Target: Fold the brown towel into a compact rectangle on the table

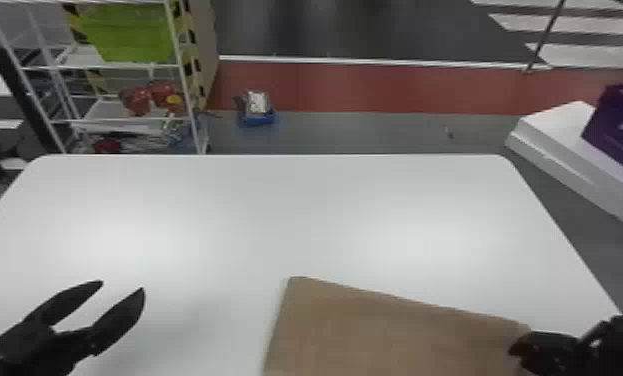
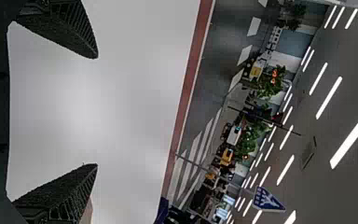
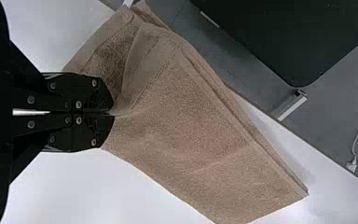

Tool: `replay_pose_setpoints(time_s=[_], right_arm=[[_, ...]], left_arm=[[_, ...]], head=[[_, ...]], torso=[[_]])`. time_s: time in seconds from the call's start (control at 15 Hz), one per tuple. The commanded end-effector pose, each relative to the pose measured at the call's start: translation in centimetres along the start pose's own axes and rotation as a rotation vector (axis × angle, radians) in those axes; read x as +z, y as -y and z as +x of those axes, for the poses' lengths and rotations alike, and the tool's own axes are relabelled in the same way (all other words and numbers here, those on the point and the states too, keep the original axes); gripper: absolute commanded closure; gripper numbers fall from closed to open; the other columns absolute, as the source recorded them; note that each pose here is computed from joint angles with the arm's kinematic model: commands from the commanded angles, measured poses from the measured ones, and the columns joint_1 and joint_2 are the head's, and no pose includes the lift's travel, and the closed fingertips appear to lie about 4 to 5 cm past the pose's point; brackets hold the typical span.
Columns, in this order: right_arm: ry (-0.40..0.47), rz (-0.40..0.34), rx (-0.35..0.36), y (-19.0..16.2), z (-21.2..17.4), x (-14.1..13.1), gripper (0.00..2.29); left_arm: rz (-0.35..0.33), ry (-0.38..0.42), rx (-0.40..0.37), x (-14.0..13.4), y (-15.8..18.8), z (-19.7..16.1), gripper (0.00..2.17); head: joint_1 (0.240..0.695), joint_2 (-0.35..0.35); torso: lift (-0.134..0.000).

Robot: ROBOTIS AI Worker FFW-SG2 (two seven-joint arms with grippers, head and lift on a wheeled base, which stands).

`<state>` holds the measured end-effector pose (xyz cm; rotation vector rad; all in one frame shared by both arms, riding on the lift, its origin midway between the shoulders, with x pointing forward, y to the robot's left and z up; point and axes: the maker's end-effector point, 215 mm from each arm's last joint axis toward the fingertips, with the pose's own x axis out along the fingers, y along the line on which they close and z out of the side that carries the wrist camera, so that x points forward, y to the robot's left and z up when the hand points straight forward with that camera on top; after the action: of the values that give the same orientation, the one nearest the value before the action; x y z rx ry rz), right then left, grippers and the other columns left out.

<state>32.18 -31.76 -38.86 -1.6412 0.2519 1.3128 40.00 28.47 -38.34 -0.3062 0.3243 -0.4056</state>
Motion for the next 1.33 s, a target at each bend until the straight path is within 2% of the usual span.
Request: replay_pose_setpoints(time_s=[0.0, 0.13, 0.2, 0.27, 0.47, 0.6, 0.73, 0.8, 1.13, 1.27], right_arm=[[0.008, -0.018, -0.007, 1.0, 0.4, 0.2, 1.41], [-0.034, -0.036, -0.078, 2.9, -3.0, -0.2, 1.41], [-0.054, -0.034, -0.094, 2.7, -4.7, -0.5, 1.41], [-0.065, -0.015, -0.091, 1.7, -5.5, -1.0, 1.41], [-0.041, 0.018, 0.001, -3.2, -3.2, -1.7, 1.41], [-0.032, 0.04, 0.01, -3.6, -2.3, -2.5, 1.41], [-0.005, 0.031, 0.002, -2.7, -1.1, -1.8, 1.41], [0.006, 0.032, -0.026, -1.7, -1.2, -1.6, 1.41], [-0.003, -0.004, -0.056, 0.5, -1.9, -0.8, 1.41], [-0.03, 0.004, -0.139, 2.3, -5.4, -1.1, 1.41]], left_arm=[[-0.002, -0.001, 0.005, -0.1, -0.1, -0.1, 0.05], [0.0, -0.001, 0.012, -0.1, -0.4, -0.2, 0.05], [0.001, 0.0, 0.013, 0.0, -0.4, -0.2, 0.05], [-0.001, -0.001, 0.013, -0.1, -0.5, -0.1, 0.05], [-0.006, -0.001, 0.013, -0.2, -0.7, 0.6, 0.05], [-0.003, 0.0, 0.012, -0.1, -0.7, 0.7, 0.05], [-0.004, 0.0, 0.013, -0.1, -0.8, 0.8, 0.05], [-0.003, -0.001, 0.014, -0.1, -0.8, 0.8, 0.05], [-0.007, -0.004, 0.021, -0.3, -1.2, 0.6, 0.05], [-0.003, -0.001, 0.021, -0.1, -1.2, 0.6, 0.05]], head=[[0.695, -0.053], [0.695, -0.044], [0.695, -0.039], [0.695, -0.042], [0.695, -0.076], [0.695, -0.105], [0.695, -0.118], [0.695, -0.118], [0.695, -0.076], [0.695, -0.063]], torso=[[-0.134], [-0.134], [-0.134], [-0.134], [-0.134], [-0.134], [-0.134], [-0.134], [-0.134], [-0.134]])
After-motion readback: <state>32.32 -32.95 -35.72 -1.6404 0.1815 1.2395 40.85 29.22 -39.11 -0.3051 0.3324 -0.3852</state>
